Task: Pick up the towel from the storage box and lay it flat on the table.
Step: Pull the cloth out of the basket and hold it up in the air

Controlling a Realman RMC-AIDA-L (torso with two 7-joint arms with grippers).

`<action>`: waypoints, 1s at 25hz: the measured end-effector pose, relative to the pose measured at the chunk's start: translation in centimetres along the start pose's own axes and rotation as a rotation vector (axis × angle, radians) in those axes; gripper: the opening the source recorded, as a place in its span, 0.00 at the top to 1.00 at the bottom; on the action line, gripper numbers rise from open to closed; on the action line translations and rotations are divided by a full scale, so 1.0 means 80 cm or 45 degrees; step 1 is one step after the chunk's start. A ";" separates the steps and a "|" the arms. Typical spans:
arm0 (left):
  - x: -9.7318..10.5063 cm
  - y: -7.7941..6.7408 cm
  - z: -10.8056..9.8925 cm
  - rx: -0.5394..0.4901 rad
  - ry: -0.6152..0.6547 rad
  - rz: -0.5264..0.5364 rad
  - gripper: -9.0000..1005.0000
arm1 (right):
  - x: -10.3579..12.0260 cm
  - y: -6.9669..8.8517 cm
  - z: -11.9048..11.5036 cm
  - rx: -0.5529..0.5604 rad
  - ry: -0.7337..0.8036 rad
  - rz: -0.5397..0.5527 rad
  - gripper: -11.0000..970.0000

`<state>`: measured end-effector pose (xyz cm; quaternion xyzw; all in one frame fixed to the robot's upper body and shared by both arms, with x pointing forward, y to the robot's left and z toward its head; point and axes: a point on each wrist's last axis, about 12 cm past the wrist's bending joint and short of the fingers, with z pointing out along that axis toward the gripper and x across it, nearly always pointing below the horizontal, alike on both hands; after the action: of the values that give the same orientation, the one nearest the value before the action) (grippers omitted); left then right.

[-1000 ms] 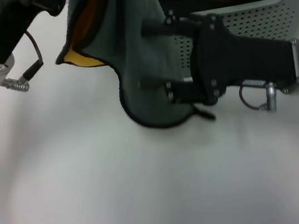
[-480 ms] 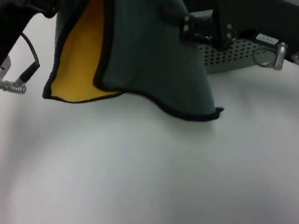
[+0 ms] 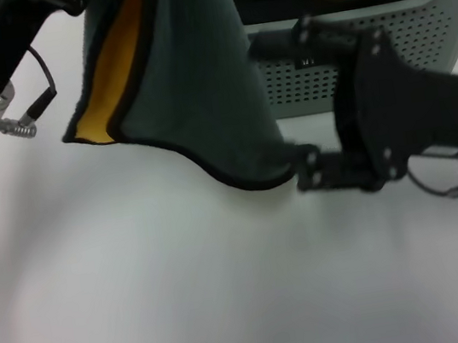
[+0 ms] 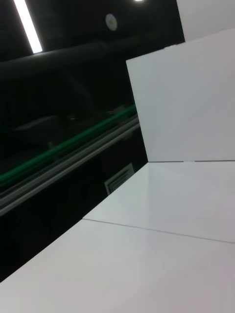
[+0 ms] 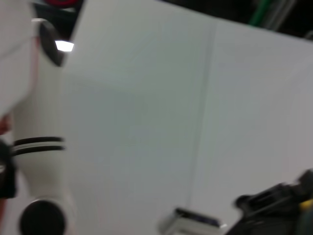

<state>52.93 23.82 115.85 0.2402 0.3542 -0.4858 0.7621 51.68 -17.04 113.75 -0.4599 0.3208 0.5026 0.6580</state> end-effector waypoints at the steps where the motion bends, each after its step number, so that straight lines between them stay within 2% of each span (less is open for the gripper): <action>1: 0.001 0.000 0.001 0.001 0.002 0.005 0.96 | 0.002 0.001 0.004 -0.032 0.012 0.005 0.30; 4: 0.003 0.001 0.006 0.009 0.006 0.006 0.96 | 0.012 -0.006 0.012 -0.028 0.085 0.010 0.30; 7: 0.005 -0.001 0.008 0.017 0.008 -0.003 0.96 | 0.022 -0.020 0.021 0.039 0.167 0.006 0.30; 12: 0.009 -0.004 0.011 0.029 0.000 -0.020 0.96 | 0.028 -0.036 0.034 0.130 0.194 0.010 0.30; 20: 0.010 -0.006 0.009 0.022 -0.001 -0.023 0.96 | 0.022 -0.040 0.016 0.317 0.118 0.060 0.30; 25: 0.014 -0.007 0.010 0.026 0.010 -0.033 0.96 | 0.018 -0.044 0.014 0.351 0.068 0.126 0.31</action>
<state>53.01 22.34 115.48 0.2454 0.3553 -0.4982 0.7519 55.38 -15.73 113.91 -0.3619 0.4265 0.4732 0.6806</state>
